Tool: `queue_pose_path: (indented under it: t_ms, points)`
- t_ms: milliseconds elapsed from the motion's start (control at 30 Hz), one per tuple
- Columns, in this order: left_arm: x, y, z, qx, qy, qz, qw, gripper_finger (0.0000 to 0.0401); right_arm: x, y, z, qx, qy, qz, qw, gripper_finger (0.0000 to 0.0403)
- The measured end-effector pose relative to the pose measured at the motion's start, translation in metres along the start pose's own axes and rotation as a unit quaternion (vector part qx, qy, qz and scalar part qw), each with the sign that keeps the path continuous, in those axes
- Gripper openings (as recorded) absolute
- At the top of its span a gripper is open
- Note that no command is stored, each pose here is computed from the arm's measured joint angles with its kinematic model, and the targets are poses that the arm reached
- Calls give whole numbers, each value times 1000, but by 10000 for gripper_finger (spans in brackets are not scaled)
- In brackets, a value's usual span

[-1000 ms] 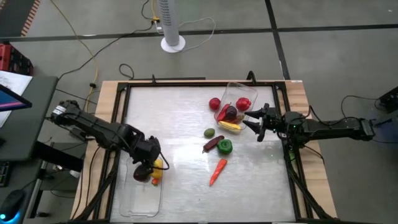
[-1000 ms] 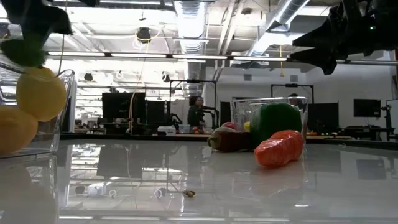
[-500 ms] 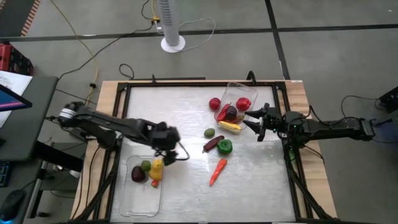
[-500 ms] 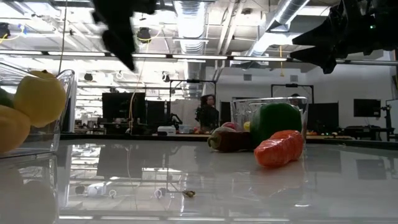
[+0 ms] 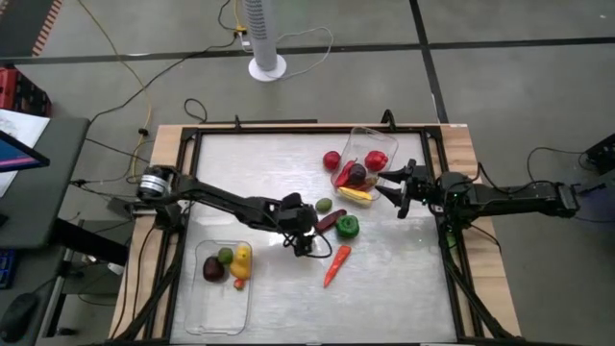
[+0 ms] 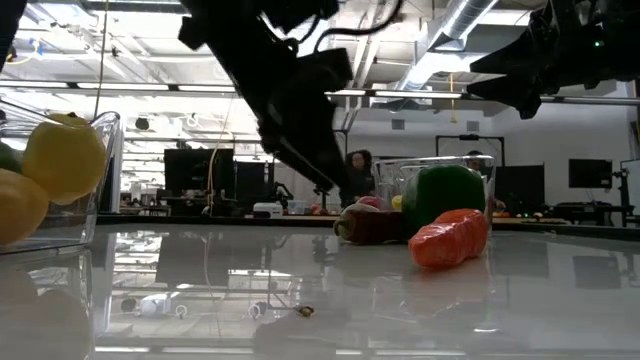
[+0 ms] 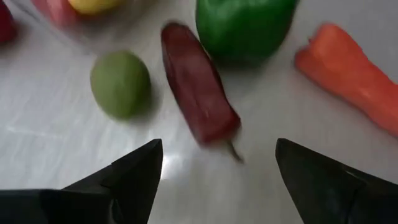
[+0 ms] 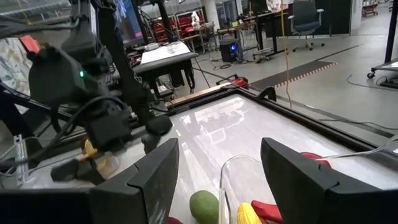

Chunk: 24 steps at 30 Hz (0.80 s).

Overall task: Sort produce into baskets
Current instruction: Put the dark red chili pepper into the top transparent bin

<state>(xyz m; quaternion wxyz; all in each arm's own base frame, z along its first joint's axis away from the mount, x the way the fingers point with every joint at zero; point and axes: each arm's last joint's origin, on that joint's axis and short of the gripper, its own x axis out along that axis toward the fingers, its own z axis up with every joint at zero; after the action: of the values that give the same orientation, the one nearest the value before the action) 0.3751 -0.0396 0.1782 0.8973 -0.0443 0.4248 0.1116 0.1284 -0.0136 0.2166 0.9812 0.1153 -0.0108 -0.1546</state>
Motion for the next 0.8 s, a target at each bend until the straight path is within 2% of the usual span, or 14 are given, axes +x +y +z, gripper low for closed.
queue_pose_path:
  t_ms: [67, 233, 367, 567, 667, 800]
  points:
    - [9, -2, 1, 3, -21, 13, 1000, 291, 0, 0, 0, 0, 0, 0, 1000, 256]
    - [29, -7, 1, -4, -53, 4, 999, 285, 0, 0, 0, 1, 0, 1, 1000, 256]
    - [43, -8, -5, -22, -48, 7, 999, 284, 0, 0, 0, 1, 0, 1, 1000, 256]
    - [57, -8, -13, -21, -38, 24, 999, 277, 0, 0, 0, 1, 0, 1, 1000, 256]
    - [57, -7, -13, -17, -42, 33, 998, 251, 0, 0, 0, 1, 0, 1, 1000, 256]
    - [56, -7, -12, -7, -42, 40, 998, 191, 0, 0, 0, 1, 0, 1, 1000, 256]
